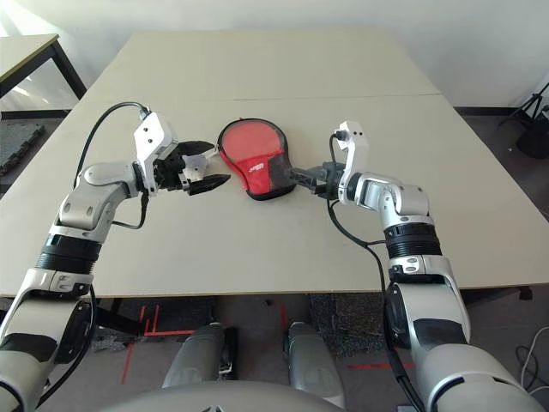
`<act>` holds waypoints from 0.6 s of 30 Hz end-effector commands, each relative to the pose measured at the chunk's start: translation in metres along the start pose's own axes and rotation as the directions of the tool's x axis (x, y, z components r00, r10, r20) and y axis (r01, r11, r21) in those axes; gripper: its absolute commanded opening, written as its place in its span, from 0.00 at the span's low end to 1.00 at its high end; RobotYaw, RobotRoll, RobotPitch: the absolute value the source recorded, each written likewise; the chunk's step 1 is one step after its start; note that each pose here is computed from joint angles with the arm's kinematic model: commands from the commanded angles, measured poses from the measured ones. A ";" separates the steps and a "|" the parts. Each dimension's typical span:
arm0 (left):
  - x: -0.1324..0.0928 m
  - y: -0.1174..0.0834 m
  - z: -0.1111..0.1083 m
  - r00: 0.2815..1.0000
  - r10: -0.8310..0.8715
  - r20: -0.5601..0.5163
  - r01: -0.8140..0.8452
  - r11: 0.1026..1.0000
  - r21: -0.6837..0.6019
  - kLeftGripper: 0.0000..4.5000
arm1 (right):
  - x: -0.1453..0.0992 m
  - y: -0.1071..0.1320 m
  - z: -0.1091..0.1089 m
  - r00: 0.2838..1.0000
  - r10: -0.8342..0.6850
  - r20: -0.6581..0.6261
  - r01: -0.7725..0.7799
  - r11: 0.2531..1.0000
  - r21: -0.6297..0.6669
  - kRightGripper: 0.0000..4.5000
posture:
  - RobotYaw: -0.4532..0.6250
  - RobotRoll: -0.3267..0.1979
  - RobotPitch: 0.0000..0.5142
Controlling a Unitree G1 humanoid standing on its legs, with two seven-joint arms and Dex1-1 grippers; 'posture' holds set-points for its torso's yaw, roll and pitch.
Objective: Store the ping-pong paddle in its case and zip it.
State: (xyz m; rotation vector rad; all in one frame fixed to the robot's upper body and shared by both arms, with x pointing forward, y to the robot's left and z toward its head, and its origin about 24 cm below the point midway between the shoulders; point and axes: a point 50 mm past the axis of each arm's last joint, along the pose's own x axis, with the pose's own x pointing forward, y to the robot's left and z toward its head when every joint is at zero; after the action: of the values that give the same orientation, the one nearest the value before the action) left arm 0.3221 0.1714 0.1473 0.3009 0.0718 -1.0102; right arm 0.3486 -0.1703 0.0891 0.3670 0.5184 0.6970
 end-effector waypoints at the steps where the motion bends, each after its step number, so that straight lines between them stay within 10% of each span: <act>1: -0.005 -0.002 -0.002 1.000 0.018 -0.006 -0.018 1.000 -0.012 1.00 | 0.002 -0.003 -0.001 1.000 -0.015 0.005 0.014 1.000 0.016 0.99 | 0.52 0.62 0.16; 18: -0.003 -0.012 -0.002 1.000 0.017 0.001 -0.017 0.999 -0.039 1.00 | 0.015 -0.001 -0.020 0.999 -0.007 -0.040 0.011 0.995 0.098 0.99 | 0.54 0.62 0.18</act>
State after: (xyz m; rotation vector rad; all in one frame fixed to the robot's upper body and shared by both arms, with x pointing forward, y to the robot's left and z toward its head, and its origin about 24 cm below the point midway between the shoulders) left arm 0.3122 0.1698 0.1459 0.2795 0.0773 -0.9851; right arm 0.3492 -0.1604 0.0753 0.4188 0.5590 0.6859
